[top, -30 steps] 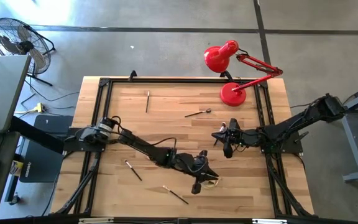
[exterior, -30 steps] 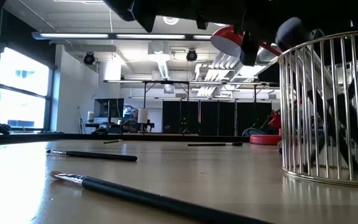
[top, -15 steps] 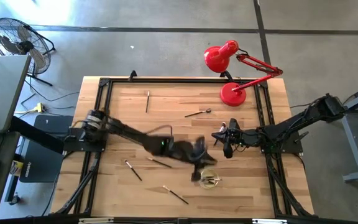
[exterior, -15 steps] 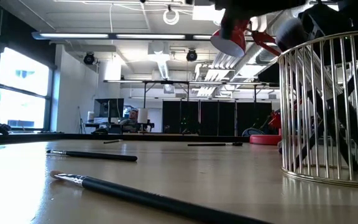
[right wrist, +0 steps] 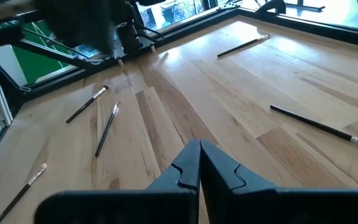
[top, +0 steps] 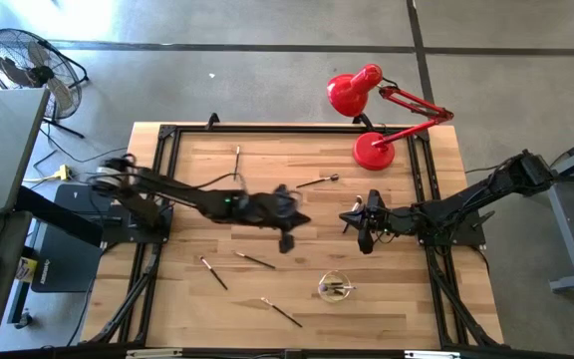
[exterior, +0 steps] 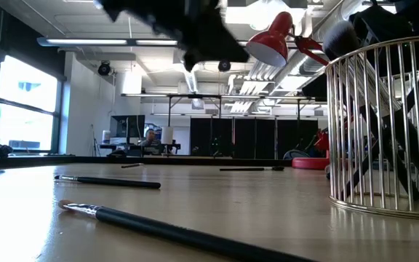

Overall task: Pick & Place Makeup Brushes
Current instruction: Put the eyeshadow brush into the gold makeup holder

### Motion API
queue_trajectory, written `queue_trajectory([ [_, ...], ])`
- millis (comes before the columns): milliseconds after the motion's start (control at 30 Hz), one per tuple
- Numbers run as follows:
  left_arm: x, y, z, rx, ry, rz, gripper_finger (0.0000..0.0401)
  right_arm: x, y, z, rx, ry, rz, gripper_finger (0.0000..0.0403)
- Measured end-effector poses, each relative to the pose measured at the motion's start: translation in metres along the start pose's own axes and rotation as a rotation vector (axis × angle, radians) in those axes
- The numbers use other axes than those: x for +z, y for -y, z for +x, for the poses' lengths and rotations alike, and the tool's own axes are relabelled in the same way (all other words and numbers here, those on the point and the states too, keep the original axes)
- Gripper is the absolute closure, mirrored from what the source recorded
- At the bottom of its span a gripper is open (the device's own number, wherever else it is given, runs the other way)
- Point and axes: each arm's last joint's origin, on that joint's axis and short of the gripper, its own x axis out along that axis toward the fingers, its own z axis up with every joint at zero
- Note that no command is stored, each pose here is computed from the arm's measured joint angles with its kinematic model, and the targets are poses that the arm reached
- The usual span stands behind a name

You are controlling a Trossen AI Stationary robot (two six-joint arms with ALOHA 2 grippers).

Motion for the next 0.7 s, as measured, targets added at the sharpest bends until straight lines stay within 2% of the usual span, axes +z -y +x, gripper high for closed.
queue_trajectory([
  [200,-0.056,-0.024,-0.039,0.073,0.071,-0.208,0.04,0.0,0.0,0.0,-0.011,0.005,-0.002,0.0396],
  [400,-0.099,-0.043,-0.058,0.27,0.063,-0.354,0.04,0.0,0.001,0.0,-0.019,0.012,-0.001,0.04],
  [567,-0.109,-0.047,-0.062,0.324,0.06,-0.373,0.04,0.0,0.001,0.0,-0.02,0.012,-0.001,0.0401],
  [700,-0.109,-0.046,-0.062,0.281,0.036,-0.374,0.04,0.0,0.001,0.0,-0.023,0.007,-0.004,0.0398],
])
